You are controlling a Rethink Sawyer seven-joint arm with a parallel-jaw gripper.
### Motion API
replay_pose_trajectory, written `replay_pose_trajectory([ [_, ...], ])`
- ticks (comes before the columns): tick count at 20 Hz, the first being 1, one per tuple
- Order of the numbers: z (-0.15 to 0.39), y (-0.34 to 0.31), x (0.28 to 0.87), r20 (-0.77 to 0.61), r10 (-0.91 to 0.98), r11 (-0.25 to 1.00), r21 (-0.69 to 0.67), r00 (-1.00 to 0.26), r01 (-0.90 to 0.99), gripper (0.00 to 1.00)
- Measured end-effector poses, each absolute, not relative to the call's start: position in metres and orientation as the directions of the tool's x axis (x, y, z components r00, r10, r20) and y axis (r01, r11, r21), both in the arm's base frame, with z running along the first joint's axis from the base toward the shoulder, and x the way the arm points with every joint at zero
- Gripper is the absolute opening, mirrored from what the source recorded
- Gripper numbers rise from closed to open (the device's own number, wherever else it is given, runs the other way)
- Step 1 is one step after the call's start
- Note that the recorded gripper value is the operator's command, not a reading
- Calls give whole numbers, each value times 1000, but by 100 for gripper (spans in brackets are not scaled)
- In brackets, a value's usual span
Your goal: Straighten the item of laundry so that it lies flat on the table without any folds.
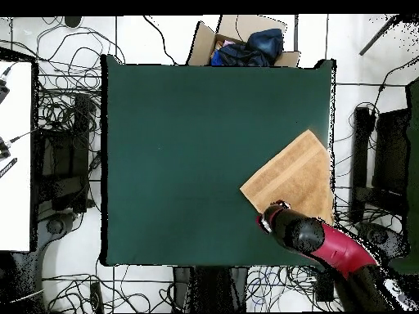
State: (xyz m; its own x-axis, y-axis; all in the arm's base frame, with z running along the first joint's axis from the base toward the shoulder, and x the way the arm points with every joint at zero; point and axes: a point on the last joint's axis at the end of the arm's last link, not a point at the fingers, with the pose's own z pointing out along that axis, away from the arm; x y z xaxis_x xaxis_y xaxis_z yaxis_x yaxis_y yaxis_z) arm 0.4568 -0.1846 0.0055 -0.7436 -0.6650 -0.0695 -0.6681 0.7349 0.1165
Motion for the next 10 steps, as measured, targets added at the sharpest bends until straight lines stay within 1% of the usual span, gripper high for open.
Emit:
replay_pose_trajectory([
  [4,5,-180,447,12,-689,717,156,-725,-679,100],
  [10,8,-172,431,87,-705,700,242,-704,-671,100],
])
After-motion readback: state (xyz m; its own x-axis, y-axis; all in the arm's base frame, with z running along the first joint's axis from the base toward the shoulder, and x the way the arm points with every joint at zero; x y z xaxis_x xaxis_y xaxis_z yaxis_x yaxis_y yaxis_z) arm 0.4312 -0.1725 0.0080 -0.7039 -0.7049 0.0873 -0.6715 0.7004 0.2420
